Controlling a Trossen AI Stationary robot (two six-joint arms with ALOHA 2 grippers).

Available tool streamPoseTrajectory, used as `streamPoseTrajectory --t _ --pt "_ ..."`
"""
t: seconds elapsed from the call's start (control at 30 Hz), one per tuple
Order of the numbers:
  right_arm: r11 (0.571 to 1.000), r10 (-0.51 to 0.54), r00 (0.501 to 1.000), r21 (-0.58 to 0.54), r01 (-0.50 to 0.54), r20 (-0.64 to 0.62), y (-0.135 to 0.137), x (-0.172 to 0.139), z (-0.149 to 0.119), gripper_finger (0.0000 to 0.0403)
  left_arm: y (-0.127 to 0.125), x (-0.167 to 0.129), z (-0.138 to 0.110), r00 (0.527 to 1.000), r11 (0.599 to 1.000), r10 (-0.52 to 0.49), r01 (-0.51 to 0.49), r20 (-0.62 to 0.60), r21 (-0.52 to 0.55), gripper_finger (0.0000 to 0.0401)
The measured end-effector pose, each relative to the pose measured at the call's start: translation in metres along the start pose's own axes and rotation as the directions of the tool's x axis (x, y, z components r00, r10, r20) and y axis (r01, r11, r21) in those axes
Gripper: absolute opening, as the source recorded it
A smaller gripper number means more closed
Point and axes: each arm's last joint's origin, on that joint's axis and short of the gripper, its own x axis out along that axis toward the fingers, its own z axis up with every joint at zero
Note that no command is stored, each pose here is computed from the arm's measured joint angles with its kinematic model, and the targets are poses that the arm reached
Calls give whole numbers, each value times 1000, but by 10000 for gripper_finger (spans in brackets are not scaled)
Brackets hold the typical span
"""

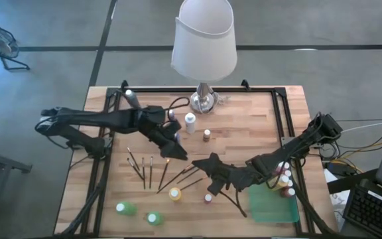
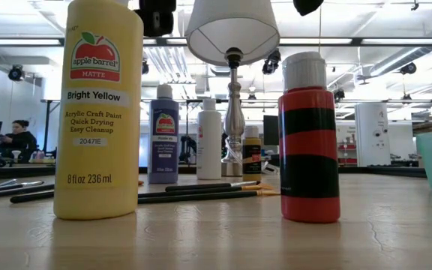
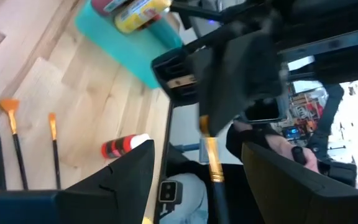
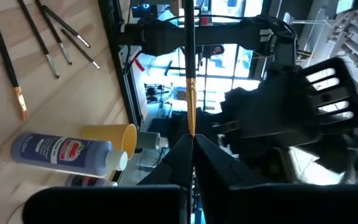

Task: Pick & Place Paint Supplies
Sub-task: Put the gold paint brush into the yellow cup

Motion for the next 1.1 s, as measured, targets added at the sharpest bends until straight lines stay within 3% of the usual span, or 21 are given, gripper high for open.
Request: streamPoseTrajectory --t 0.6,0.87,1.1 --pt "1000 -7 998 13 7 -56 -1 6 -7 8 5 19 5 991 993 -115 115 -75 -13 237" --pt "1000 -7 998 16 8 -68 -2 9 -10 8 9 24 5 989 993 -115 113 -96 -23 207" --pt "1000 -7 998 15 8 -69 -2 9 -10 8 12 27 5 989 994 -107 104 -103 -29 157"
